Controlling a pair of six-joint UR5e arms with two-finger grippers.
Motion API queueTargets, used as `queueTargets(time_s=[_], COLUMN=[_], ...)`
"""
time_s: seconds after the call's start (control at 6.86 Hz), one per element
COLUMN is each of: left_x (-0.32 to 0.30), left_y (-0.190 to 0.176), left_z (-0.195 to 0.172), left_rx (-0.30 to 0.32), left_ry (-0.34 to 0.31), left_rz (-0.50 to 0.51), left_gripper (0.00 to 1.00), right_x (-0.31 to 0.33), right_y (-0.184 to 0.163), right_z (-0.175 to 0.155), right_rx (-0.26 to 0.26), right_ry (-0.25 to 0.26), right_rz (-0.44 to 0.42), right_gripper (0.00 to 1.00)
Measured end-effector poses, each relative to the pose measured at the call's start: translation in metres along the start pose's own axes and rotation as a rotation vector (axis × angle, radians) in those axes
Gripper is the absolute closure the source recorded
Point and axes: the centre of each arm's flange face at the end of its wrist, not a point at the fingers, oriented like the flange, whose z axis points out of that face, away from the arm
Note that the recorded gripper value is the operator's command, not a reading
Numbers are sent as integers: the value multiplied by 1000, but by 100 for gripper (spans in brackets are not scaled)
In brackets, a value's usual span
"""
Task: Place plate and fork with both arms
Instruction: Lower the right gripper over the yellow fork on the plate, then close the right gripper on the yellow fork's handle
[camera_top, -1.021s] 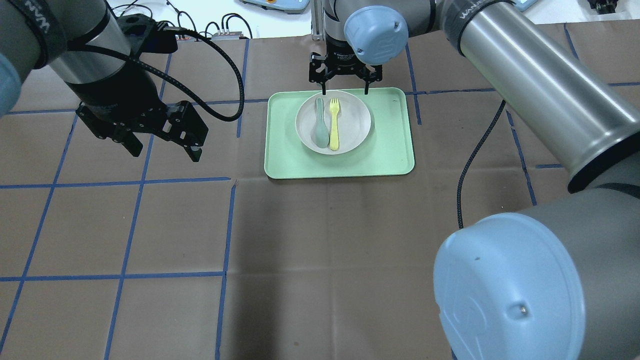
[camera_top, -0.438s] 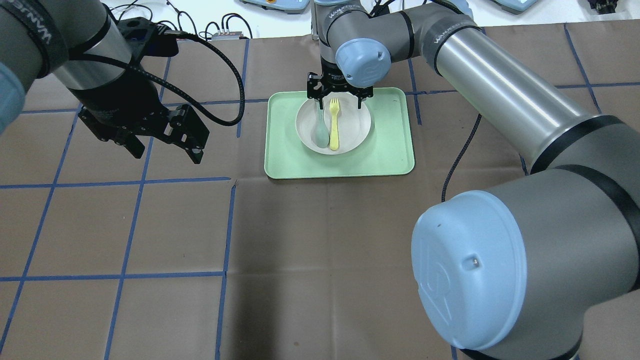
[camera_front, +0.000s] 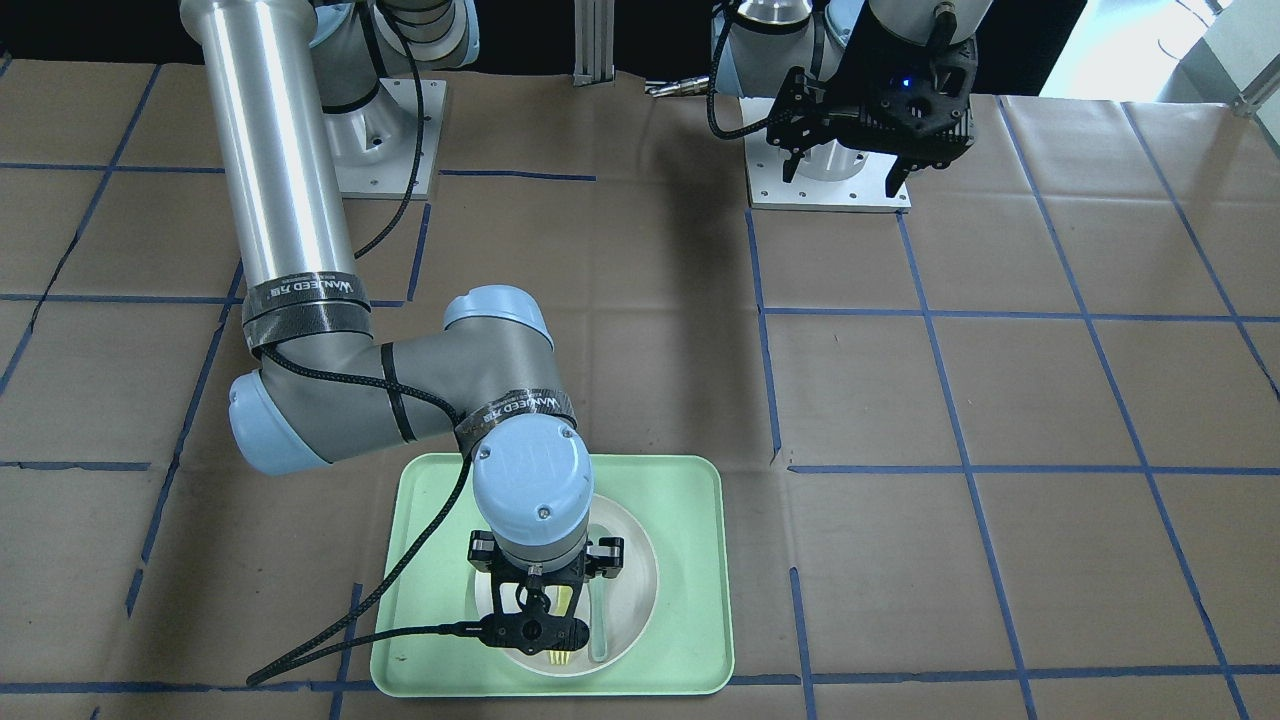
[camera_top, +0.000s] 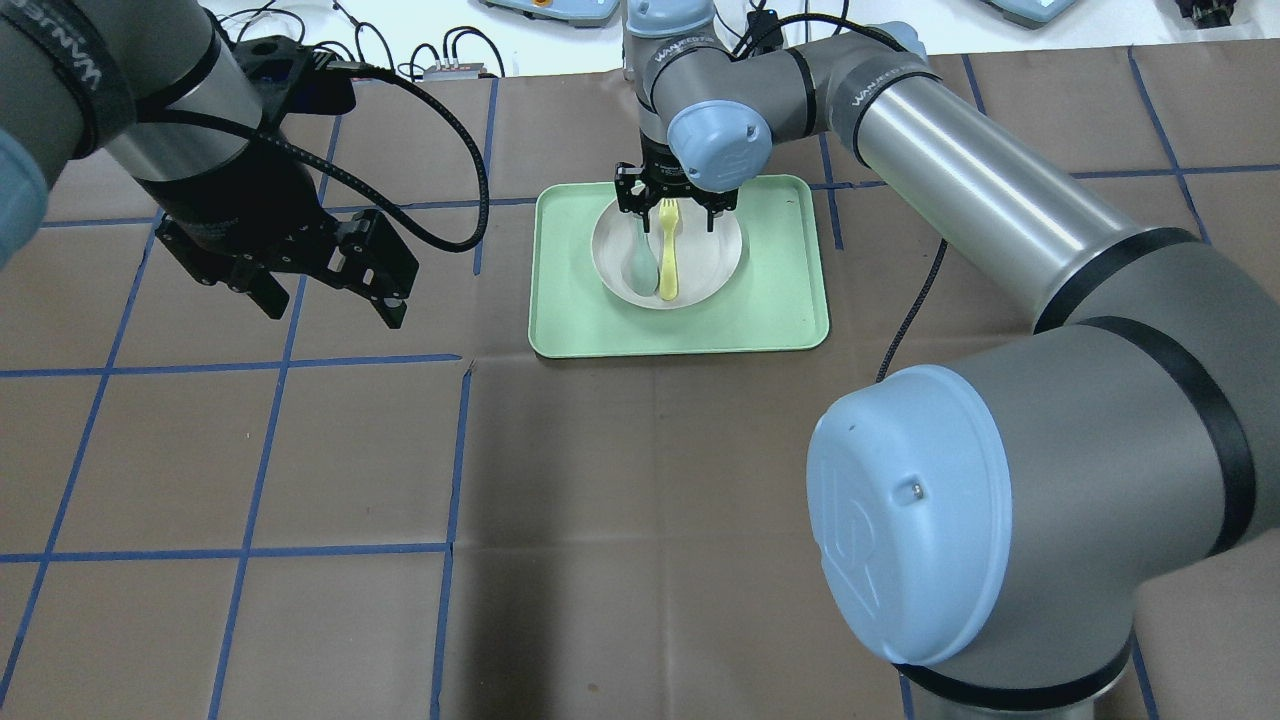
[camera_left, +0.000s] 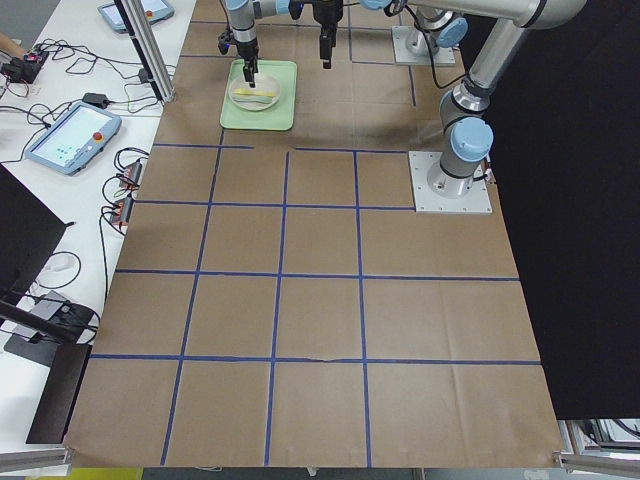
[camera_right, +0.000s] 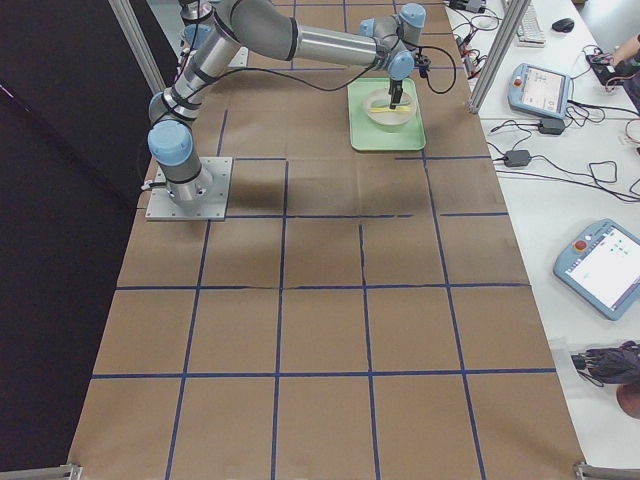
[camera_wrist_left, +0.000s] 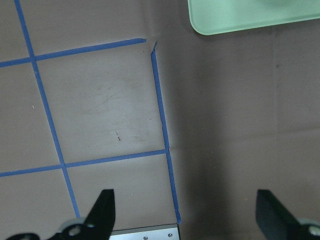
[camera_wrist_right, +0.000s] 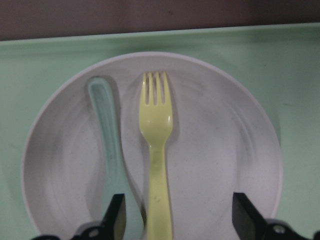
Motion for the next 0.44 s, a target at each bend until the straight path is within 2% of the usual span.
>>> queueTargets(time_s=[0.15,0.44], left_x=[0,0], left_y=[0,0], left_z=[0,0], left_rx=[1,1], left_ry=[0,0], left_rz=[-1,-2], left_gripper=[0,0], right_x=[0,-2], right_y=[0,-1], right_z=[2,9], right_rx=[-1,-10], right_ry=[0,2], right_rz=[0,-2], right_gripper=[47,48])
